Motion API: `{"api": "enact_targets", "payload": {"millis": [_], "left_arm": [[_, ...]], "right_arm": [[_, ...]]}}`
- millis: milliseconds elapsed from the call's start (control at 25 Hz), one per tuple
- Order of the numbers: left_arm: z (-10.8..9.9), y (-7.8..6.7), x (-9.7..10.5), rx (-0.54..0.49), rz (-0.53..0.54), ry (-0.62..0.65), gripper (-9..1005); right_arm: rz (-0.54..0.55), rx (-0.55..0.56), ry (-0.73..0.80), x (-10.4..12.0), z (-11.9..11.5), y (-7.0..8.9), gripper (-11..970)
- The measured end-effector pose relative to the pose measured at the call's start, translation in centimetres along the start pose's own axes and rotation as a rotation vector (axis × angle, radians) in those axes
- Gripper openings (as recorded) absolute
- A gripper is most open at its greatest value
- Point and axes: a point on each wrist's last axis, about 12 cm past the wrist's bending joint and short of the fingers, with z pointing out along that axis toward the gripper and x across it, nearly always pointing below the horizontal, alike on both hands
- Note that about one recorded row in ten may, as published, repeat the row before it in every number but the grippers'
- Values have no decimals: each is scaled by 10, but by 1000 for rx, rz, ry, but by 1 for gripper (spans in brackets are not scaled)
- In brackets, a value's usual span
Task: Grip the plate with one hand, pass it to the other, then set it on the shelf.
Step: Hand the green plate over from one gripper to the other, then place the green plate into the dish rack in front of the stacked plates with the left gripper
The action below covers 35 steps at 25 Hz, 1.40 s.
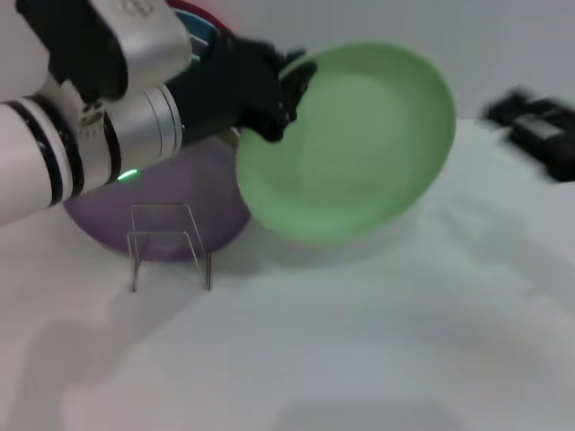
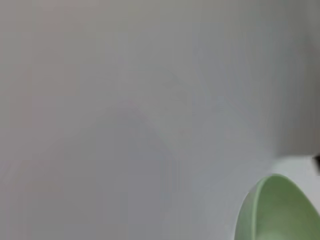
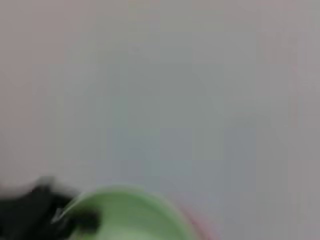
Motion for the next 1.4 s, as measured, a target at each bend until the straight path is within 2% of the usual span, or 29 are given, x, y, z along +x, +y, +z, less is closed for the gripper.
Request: {"api": "enact_targets", "payload": {"millis": [120,240,320,520,560,600,680,760,840,920,1080,1120,1240,1400], "left_arm": [[-4,-6,-3,-121,122,-98,80],[-1,-15,-10,-208,237,-149,80],[4,-24,-16,-261,306,-166,80],[21,-52,-25,-421,557,-188,81],[23,-58,-25,-459,612,-202,81],[24,-62,-24,-490,637,-214,81],[21,-68,-20,-581,667,-274,81],[13,-68,-15,-638,629,-356,81],[-1,-63,-5,-655,524,-461,81],[-18,-52,17,-624,425,-560,81],[-47,-30,70,-452,275,-721,82],[-53,-24,89,-393,236,-751,82],[-72,-10,125,-307,235,-797,82],[-96,-1,151,-283,328,-747,82]], "right_arm": [[112,113,-194,11,-43,-16,397],[140,225,-329,24,-75,-26,460],[134,279,-347,32,-85,-28,503],[124,296,-326,38,-85,-28,608],[123,291,-321,38,-84,-28,705],[122,288,-318,38,-83,-29,802],[122,285,-315,38,-82,-29,802],[123,285,-313,39,-82,-29,802],[120,284,-308,40,-82,-28,802],[116,283,-303,41,-82,-27,802],[105,288,-295,43,-83,-27,802],[102,284,-291,43,-83,-26,802],[98,272,-282,44,-81,-25,802],[101,249,-277,45,-75,-24,802]]}}
